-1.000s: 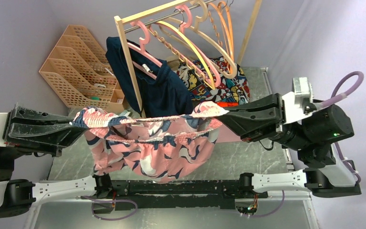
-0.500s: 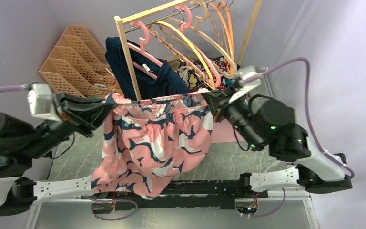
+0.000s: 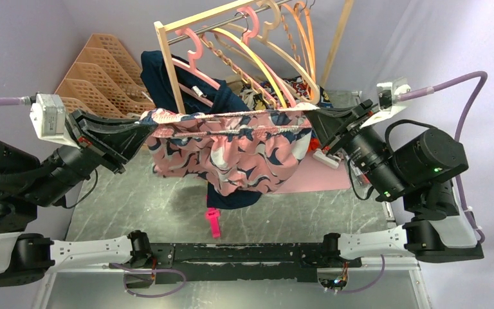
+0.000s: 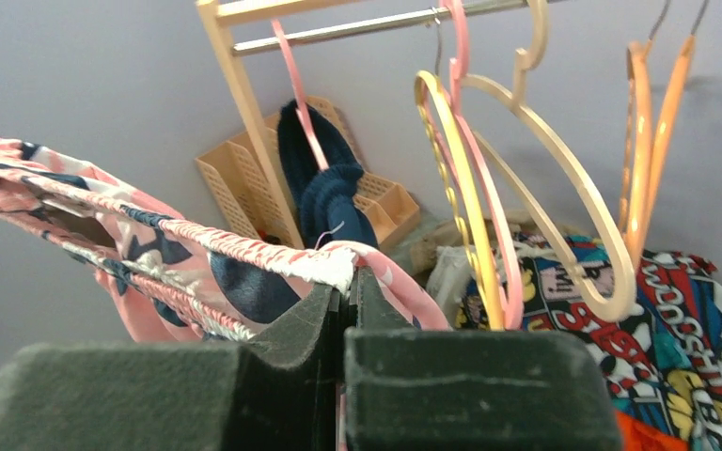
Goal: Place the shorts on the hanger
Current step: Adjust the shorts at the center of the board.
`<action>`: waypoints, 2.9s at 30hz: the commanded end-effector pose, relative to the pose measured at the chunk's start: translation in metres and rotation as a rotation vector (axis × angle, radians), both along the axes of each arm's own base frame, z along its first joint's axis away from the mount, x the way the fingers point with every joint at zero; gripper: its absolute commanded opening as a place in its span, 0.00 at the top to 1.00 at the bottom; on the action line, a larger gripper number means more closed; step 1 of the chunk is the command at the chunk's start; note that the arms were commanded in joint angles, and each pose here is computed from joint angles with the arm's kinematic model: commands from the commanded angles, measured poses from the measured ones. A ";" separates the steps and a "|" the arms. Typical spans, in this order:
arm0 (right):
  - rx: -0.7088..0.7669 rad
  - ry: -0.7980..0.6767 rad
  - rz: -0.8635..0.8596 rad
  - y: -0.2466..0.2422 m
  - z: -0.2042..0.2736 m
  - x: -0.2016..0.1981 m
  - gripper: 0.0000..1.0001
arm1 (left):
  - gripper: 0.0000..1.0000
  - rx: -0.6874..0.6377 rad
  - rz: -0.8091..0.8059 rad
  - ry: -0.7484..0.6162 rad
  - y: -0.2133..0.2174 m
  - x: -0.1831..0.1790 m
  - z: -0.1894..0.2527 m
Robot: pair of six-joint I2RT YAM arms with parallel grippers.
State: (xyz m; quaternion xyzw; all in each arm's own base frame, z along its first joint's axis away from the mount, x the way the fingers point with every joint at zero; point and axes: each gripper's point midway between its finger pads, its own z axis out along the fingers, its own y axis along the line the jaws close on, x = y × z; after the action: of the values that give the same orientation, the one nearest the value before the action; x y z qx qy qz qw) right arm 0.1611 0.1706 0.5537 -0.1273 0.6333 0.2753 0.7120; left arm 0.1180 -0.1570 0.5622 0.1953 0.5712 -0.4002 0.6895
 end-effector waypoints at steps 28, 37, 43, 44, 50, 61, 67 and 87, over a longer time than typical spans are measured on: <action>-0.160 0.549 0.302 0.071 -0.333 -0.058 1.00 | 0.93 0.013 -0.031 0.798 -0.045 -0.016 -0.346; -0.128 0.818 0.237 0.062 -0.404 -0.076 0.91 | 0.92 0.183 0.097 1.079 -0.054 -0.025 -0.429; -0.126 0.763 0.398 0.070 -0.382 -0.092 0.38 | 0.93 0.271 0.203 1.133 -0.040 -0.025 -0.451; -0.128 0.727 0.443 0.073 -0.371 -0.095 0.35 | 0.93 0.276 0.217 1.130 -0.037 -0.024 -0.452; -0.202 0.563 0.534 0.091 -0.318 -0.092 0.34 | 0.93 0.228 0.223 1.094 -0.033 -0.018 -0.446; -0.477 0.598 0.637 0.134 -0.381 -0.109 0.58 | 0.93 0.211 0.229 1.072 -0.033 -0.015 -0.440; -0.603 0.690 0.793 0.130 -0.417 -0.146 0.64 | 0.93 0.174 0.228 1.058 -0.030 -0.013 -0.436; -0.533 0.613 0.544 0.099 -0.401 -0.122 0.26 | 0.93 0.116 0.268 1.051 -0.019 -0.008 -0.425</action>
State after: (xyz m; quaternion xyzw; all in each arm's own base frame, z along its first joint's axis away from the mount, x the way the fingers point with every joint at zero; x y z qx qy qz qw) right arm 0.0277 0.2873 0.1733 -0.4013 0.7775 0.3514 0.3330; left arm 0.1026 -0.1845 0.1285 -0.0431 0.8879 -0.3235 0.3243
